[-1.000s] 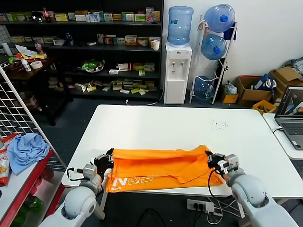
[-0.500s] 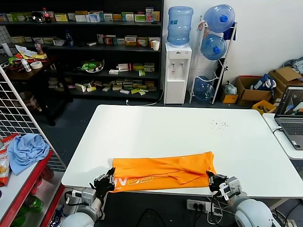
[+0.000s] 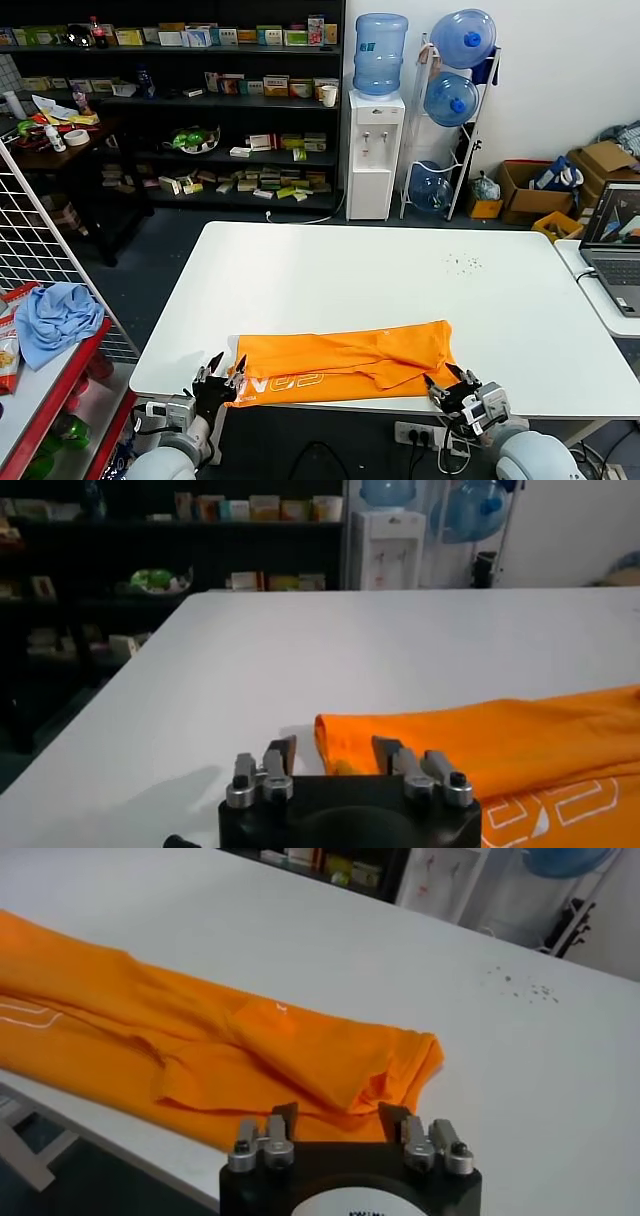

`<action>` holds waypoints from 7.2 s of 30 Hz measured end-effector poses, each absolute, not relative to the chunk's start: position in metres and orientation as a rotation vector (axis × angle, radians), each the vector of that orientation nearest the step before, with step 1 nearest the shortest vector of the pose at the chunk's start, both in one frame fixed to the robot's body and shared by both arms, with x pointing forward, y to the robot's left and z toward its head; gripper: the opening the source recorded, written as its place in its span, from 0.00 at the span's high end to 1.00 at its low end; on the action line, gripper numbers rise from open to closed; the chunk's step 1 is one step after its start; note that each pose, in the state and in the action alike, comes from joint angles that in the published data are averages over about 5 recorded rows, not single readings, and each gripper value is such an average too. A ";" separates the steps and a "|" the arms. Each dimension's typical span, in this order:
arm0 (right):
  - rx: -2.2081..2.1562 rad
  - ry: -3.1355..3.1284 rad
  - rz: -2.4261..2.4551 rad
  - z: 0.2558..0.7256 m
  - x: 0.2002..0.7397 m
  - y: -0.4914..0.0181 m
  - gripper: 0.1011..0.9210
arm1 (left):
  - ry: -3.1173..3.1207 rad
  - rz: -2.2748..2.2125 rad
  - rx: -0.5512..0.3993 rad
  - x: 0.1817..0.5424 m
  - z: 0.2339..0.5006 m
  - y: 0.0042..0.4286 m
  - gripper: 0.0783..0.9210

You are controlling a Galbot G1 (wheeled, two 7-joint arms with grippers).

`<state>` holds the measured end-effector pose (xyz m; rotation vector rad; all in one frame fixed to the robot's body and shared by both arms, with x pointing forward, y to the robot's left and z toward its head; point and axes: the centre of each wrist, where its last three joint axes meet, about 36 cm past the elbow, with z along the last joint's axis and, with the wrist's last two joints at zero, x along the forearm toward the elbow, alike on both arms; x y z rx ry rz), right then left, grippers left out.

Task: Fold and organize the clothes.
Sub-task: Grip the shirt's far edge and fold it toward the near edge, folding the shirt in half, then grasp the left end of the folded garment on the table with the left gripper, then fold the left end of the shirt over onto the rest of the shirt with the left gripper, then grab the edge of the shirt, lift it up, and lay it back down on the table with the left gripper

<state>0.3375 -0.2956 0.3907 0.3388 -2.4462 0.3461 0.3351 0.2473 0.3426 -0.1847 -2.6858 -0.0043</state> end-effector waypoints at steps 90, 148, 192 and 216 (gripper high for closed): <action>0.070 -2.768 0.406 0.368 0.331 -0.304 0.12 | -2.723 0.133 -0.324 0.381 0.382 0.175 0.94; 0.112 -2.751 0.423 0.361 0.328 -0.307 0.12 | -2.582 0.259 -0.374 0.387 0.346 0.237 0.12; 0.130 -2.747 0.415 0.364 0.319 -0.304 0.12 | -2.399 0.429 -0.444 0.422 0.324 0.254 0.33; 0.141 -2.753 0.404 0.358 0.321 -0.299 0.12 | -2.459 0.396 -0.401 0.406 0.338 0.267 0.92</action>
